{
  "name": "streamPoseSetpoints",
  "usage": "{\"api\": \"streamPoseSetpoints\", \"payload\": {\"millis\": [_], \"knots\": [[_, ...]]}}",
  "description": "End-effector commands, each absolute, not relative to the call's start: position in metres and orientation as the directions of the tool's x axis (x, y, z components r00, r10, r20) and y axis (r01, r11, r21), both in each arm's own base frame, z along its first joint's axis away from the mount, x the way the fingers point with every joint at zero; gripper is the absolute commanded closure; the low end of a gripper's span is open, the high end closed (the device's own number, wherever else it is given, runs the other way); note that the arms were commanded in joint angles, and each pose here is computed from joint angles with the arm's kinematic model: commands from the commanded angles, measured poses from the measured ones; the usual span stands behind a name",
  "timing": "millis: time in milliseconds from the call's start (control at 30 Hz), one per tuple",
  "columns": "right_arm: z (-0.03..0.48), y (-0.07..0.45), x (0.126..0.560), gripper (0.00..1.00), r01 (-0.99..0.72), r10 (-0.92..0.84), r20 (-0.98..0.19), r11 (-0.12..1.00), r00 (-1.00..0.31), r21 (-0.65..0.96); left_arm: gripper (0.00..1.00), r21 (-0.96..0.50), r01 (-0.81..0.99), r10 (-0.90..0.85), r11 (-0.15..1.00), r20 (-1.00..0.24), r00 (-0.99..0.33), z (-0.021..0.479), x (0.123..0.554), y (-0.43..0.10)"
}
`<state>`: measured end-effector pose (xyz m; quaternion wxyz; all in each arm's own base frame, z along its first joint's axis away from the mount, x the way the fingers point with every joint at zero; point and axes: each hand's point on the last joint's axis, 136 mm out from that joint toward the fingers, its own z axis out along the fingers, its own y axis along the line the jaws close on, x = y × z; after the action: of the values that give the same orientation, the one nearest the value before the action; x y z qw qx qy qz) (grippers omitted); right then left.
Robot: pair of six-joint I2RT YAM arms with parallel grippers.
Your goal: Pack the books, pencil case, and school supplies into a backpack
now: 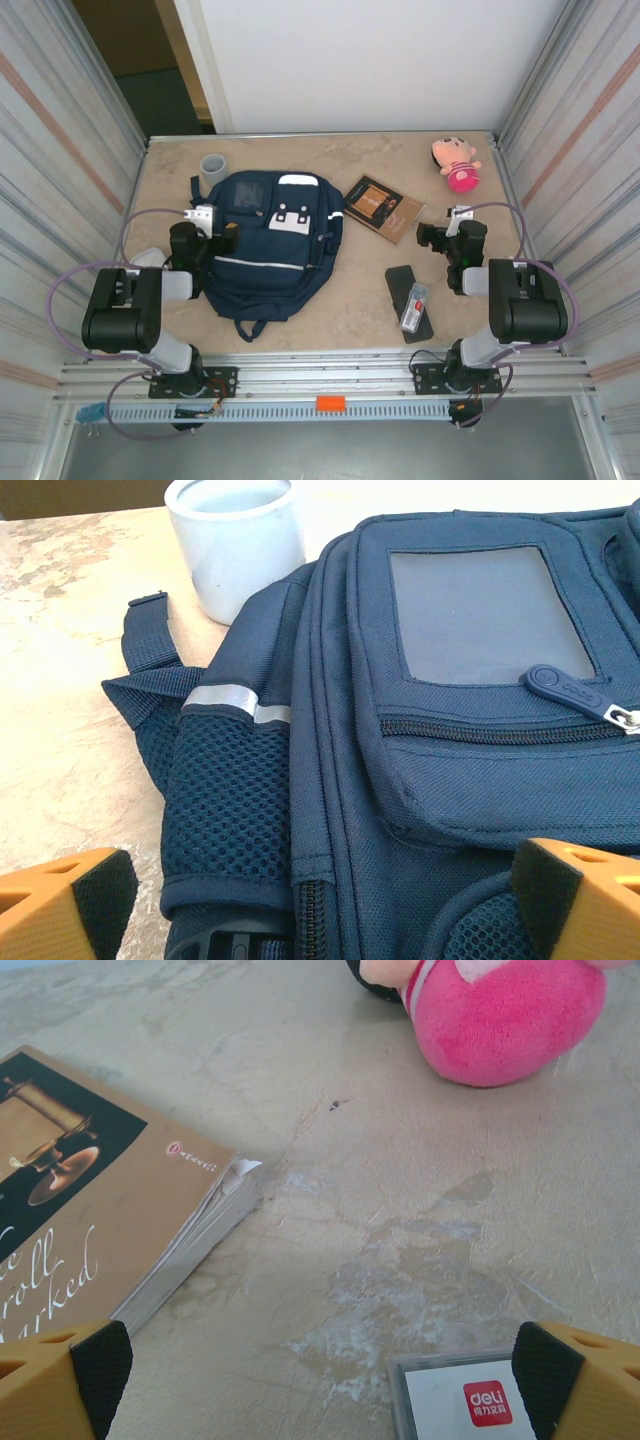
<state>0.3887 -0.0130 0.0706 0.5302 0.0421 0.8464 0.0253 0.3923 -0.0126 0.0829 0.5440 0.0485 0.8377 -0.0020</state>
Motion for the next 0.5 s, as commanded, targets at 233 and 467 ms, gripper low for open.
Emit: {"api": "streamPoseSetpoints", "payload": {"millis": [233,467], "knots": [[0.105,-0.019,0.398,0.01,0.063,0.134,-0.896,0.991,-0.423,0.118,0.07,0.120,0.016,0.116,0.993,-0.901,-0.418,0.132,0.395,-0.015],[0.218,0.003,0.399,0.01,0.112,0.283,-0.764,0.957,-0.580,0.269,0.11,-0.097,-0.107,-0.142,0.989,-0.804,-0.577,0.199,0.364,-0.021]]}}
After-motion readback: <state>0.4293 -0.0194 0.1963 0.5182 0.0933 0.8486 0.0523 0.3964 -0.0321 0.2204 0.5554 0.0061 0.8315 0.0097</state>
